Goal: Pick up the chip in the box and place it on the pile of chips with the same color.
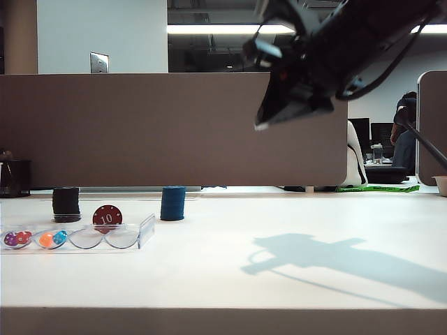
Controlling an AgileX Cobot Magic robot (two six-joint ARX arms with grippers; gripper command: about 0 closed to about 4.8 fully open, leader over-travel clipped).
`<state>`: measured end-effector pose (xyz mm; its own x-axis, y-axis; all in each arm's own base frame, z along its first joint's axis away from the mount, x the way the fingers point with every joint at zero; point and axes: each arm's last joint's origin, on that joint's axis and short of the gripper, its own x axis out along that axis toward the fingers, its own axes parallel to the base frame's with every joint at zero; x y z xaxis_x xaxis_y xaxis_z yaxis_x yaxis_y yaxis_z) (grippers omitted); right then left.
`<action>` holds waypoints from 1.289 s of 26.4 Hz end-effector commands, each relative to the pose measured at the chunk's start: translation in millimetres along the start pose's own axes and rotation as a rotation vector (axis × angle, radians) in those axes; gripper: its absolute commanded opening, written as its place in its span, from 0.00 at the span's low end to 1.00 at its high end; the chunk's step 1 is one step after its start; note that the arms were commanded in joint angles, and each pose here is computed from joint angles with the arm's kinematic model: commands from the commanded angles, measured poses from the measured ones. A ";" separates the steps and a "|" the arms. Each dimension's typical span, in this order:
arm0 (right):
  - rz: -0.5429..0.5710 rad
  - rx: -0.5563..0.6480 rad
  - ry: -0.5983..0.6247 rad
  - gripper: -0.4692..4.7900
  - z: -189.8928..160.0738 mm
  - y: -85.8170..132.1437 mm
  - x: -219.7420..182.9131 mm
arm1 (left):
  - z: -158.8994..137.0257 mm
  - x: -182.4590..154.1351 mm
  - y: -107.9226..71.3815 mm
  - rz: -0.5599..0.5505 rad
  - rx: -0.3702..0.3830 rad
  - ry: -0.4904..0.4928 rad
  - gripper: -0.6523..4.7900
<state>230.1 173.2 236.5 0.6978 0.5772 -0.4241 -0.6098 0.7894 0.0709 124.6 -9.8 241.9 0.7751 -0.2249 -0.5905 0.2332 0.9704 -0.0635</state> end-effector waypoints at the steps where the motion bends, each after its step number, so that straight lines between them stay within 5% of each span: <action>1: 0.001 0.002 0.004 0.08 4.6 0.0 8.6 | 3.3 0.0 0.1 -0.005 0.012 -0.022 0.11; 16: 0.003 -0.011 -0.017 0.08 7.8 0.4 10.0 | 4.3 0.1 -0.3 -0.022 0.014 -0.034 0.11; 21: -0.001 -0.096 -0.018 0.08 7.9 0.3 10.0 | 9.6 -0.4 -1.5 -0.066 0.092 -0.093 0.11; 34: -0.012 -0.132 -0.026 0.08 9.0 -3.3 9.5 | 10.8 -0.8 -1.0 -0.050 0.101 -0.106 0.11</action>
<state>239.6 179.6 235.5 0.6975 0.5748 -0.4279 -0.6483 0.7606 -0.0351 129.7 -11.9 248.4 0.8050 -0.2924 -0.5162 0.3296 0.9439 -0.0206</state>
